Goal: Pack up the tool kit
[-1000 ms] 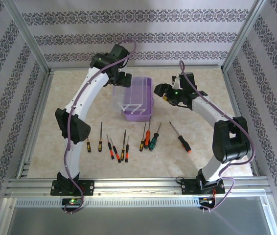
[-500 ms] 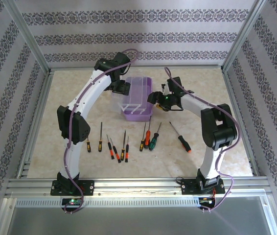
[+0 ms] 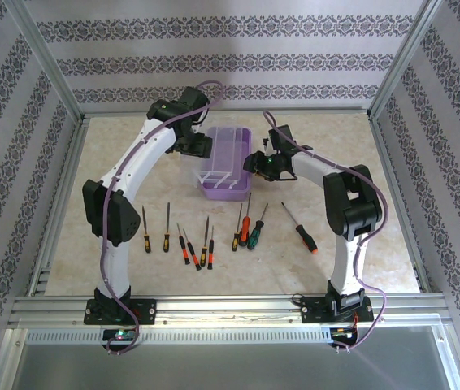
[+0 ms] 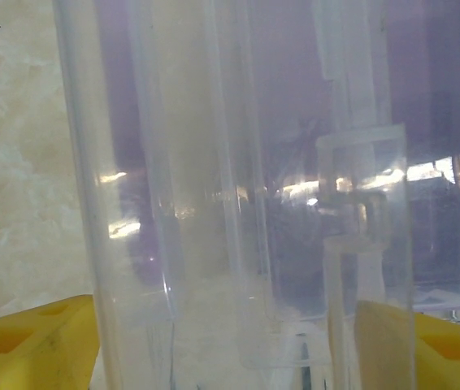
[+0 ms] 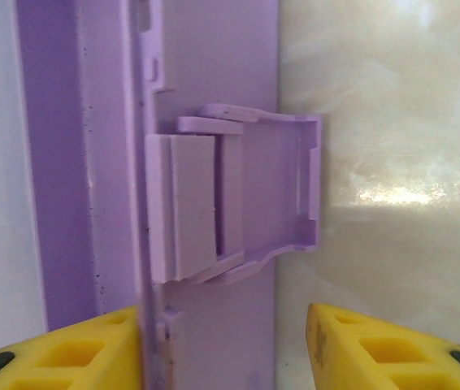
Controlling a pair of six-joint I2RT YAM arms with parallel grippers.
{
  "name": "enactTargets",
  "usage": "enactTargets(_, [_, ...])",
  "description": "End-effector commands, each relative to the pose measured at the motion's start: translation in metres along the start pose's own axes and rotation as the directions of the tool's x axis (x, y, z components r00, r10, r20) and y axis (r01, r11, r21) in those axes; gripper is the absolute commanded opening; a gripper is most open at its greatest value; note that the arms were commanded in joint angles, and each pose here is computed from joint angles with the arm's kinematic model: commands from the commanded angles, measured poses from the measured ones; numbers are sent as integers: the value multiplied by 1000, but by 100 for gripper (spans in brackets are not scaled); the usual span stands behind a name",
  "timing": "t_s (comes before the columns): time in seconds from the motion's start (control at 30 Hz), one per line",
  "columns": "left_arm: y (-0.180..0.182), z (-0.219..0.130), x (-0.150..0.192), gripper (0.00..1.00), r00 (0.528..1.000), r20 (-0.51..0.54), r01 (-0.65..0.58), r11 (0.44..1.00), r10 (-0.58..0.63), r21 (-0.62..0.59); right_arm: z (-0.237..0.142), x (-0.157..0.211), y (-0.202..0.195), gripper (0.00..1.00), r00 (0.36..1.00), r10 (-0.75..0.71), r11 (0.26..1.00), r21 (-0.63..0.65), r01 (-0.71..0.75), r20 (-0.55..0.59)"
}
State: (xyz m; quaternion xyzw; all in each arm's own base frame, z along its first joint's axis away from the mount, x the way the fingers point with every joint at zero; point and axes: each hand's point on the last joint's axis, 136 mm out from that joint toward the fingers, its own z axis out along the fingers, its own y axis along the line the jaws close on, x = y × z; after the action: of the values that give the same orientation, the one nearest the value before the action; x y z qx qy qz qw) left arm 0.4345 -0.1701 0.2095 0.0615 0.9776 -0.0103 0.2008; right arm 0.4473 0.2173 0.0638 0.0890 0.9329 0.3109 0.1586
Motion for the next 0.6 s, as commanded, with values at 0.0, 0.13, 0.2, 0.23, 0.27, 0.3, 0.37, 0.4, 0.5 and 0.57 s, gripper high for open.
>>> enactTargets(0.0, [2, -8, -6, 76, 999, 40, -6, 1000, 5, 30, 4, 0, 6, 51, 1000, -18, 1000, 10, 18, 3])
enactTargets(0.13, [3, -3, -1, 65, 1000, 28, -6, 999, 4, 43, 8, 0, 4, 46, 1000, -14, 1000, 14, 14, -5])
enactTargets(0.2, [4, -1, 1, 63, 1000, 25, -3, 999, 2, 48, 10, 0, 2, 44, 1000, -13, 1000, 19, 13, -8])
enactTargets(0.23, [5, -1, 2, 62, 1000, 26, -1, 999, 0, 51, 11, 1, 1, 44, 1000, -11, 1000, 22, 12, -9])
enactTargets(0.27, [6, 0, 3, 62, 1000, 27, -1, 999, 0, 52, 11, 0, 1, 42, 1000, -13, 1000, 23, 14, -7])
enactTargets(0.3, [7, 0, 4, 60, 1000, 26, -2, 999, 1, 54, 11, 0, 1, 41, 1000, -12, 1000, 26, 13, -8])
enactTargets(0.37, [9, 1, 6, 56, 1000, 25, 6, 998, -7, 66, 10, -2, 0, 38, 1000, -15, 999, 32, 15, 0])
enactTargets(0.4, [10, 2, 7, 55, 1000, 24, 8, 997, -9, 71, 10, -2, 0, 37, 1000, -16, 999, 35, 16, 1])
enactTargets(0.5, [16, 3, 11, 53, 1000, 20, 17, 995, -19, 95, 7, -4, -1, 36, 1000, -24, 999, 47, 24, 9])
enactTargets(0.57, [20, 2, 13, 55, 999, 19, 26, 991, -29, 131, 6, -5, 0, 36, 1000, -28, 999, 44, 28, 10])
